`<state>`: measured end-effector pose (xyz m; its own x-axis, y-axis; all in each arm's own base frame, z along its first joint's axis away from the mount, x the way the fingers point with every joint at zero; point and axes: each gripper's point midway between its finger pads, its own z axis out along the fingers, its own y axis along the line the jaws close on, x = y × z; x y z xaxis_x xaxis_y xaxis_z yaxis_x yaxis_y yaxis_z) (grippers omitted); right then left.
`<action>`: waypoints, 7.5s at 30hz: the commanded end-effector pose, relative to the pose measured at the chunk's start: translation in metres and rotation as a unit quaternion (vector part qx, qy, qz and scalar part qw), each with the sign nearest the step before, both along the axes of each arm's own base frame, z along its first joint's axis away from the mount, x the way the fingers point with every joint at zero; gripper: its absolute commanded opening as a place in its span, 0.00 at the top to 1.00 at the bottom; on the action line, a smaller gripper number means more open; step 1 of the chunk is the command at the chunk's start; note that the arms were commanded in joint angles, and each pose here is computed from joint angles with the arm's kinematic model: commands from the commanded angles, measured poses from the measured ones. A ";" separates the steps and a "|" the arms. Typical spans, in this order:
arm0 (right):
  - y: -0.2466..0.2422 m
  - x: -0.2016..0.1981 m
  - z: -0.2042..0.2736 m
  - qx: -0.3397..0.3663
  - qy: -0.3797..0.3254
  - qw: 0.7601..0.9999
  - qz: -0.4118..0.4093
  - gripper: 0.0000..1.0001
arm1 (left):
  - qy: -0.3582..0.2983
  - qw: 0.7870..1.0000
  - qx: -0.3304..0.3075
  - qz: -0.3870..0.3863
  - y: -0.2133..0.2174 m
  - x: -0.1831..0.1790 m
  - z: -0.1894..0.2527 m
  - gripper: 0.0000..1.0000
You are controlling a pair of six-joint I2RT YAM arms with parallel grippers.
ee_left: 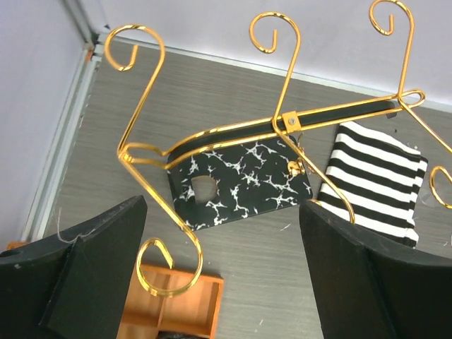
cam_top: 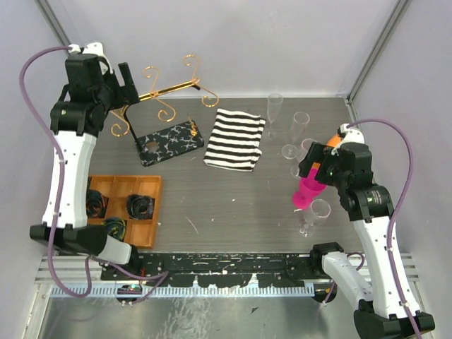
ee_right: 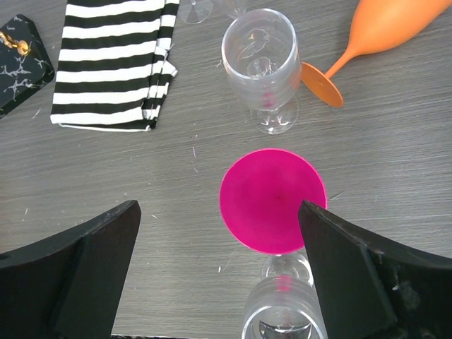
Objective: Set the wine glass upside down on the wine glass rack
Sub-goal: Move the wine rack to the center of the board.
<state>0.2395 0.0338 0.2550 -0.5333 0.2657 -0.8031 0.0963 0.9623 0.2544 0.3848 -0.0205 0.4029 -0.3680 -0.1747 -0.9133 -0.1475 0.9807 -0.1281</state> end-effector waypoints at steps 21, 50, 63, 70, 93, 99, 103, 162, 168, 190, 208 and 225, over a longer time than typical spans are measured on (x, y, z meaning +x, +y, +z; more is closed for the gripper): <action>0.009 0.000 -0.014 0.013 0.013 1.000 0.024 0.00 | 0.091 0.982 -0.101 -0.130 -0.044 0.101 -0.054 0.16; 0.009 0.004 -0.023 0.009 0.025 0.999 0.023 0.00 | 0.119 0.987 -0.073 -0.085 -0.049 0.151 -0.096 0.54; 0.009 0.005 -0.023 0.007 0.026 0.999 0.025 0.00 | 0.131 0.984 -0.078 -0.093 -0.055 0.157 -0.109 0.84; 0.009 0.005 -0.027 0.008 0.028 0.999 0.024 0.00 | 0.145 0.977 -0.087 -0.127 -0.077 0.152 -0.115 1.00; 0.008 0.006 -0.029 0.006 0.032 0.999 0.022 0.00 | 0.198 0.941 -0.095 -0.259 -0.203 0.087 -0.120 1.00; 0.008 0.006 -0.028 0.006 0.031 0.999 0.022 0.00 | 0.224 0.943 -0.095 -0.225 -0.195 0.072 -0.128 1.00; 0.008 0.006 -0.028 0.006 0.031 0.999 0.022 0.00 | 0.229 0.945 -0.097 -0.214 -0.188 0.060 -0.123 1.00; 0.290 0.099 0.077 0.286 -0.069 0.935 0.199 0.00 | 0.288 0.933 -0.073 -0.204 -0.185 0.035 -0.146 1.00; 0.316 0.101 0.062 0.333 -0.054 0.921 0.196 0.00 | 0.291 0.931 -0.076 -0.206 -0.186 0.035 -0.148 1.00; 0.331 0.069 0.115 0.392 -0.148 0.873 0.250 0.05 | 0.286 0.931 -0.084 -0.212 -0.186 0.025 -0.138 1.00; 0.333 0.043 0.153 0.391 -0.211 0.852 0.276 0.05 | 0.283 0.930 -0.094 -0.214 -0.183 0.009 -0.130 1.00; 0.335 0.008 0.150 0.383 -0.208 0.856 0.279 0.05 | 0.280 0.931 -0.098 -0.214 -0.181 -0.022 -0.134 0.99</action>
<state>0.2570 0.3820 0.3141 -0.5873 0.4488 -0.6735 -0.4564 0.5036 0.7335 0.3931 -0.1991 0.2870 -0.7832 -0.0627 -0.6186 0.1772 0.9311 -0.3187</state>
